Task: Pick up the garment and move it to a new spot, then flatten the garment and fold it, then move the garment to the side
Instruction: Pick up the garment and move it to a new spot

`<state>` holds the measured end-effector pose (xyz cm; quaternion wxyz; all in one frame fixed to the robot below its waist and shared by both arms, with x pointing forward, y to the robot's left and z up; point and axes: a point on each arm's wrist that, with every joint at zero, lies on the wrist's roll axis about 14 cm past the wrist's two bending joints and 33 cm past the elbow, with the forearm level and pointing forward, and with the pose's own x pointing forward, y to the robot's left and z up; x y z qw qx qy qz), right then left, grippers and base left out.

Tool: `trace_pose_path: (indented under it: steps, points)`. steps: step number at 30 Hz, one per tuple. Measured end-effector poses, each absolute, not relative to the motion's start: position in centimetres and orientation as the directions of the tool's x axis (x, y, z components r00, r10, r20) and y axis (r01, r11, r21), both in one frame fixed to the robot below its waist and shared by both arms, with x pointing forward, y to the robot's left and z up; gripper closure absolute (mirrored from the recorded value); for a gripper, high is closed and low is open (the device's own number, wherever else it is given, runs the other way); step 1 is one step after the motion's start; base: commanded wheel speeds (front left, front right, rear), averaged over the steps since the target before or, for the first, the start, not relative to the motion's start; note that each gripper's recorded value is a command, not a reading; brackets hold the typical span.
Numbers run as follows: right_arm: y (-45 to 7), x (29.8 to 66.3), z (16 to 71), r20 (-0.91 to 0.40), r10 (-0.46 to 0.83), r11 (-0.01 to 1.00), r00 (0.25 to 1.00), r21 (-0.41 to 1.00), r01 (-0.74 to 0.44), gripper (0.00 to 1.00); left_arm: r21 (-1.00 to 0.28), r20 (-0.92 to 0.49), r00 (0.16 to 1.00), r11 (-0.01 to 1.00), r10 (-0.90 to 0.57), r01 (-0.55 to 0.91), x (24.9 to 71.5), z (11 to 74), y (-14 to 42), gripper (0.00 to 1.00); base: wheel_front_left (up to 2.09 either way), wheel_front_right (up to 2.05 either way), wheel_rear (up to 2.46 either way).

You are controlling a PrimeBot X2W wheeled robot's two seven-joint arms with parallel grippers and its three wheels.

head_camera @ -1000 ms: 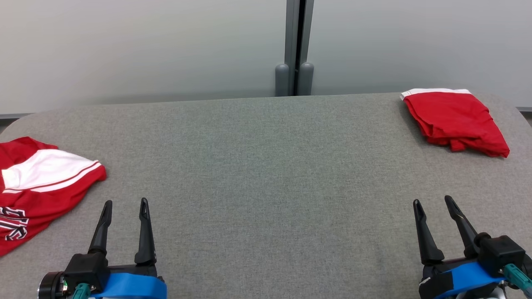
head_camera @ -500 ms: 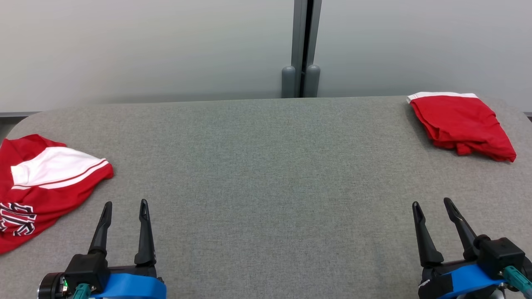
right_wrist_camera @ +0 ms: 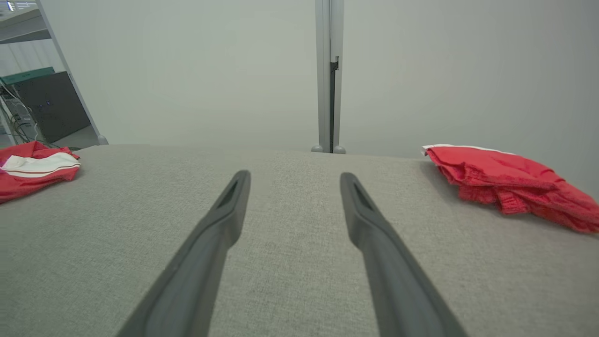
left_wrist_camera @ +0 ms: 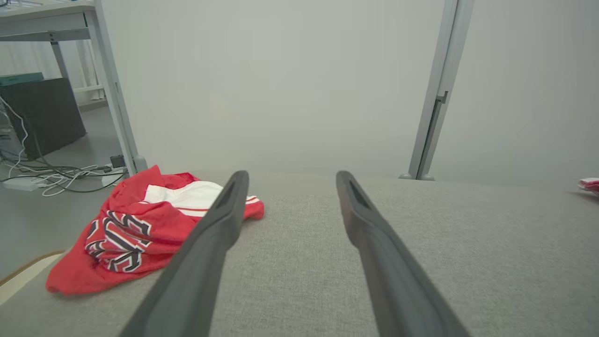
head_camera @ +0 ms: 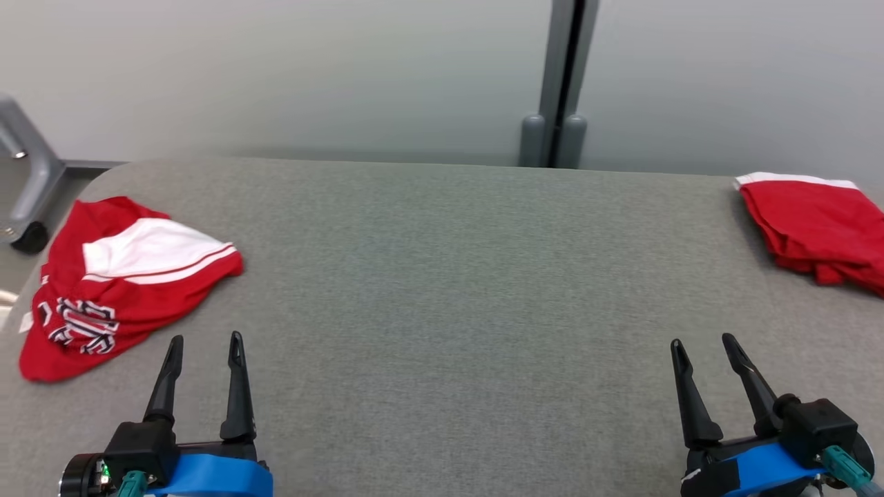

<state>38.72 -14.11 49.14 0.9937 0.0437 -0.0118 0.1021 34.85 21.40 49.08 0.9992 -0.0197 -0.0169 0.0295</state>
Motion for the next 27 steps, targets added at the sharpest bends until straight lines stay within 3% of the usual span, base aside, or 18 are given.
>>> trace_pose_path:
  steps: [27]
  points:
    - [-0.9,40.4,48.0,0.015,0.525,0.841,0.851,0.142,-0.522,0.00,-0.020,0.017,0.902,0.902,0.432,-0.432,24.9,48.9,31.8,0.00,0.00,0.00,0.00]
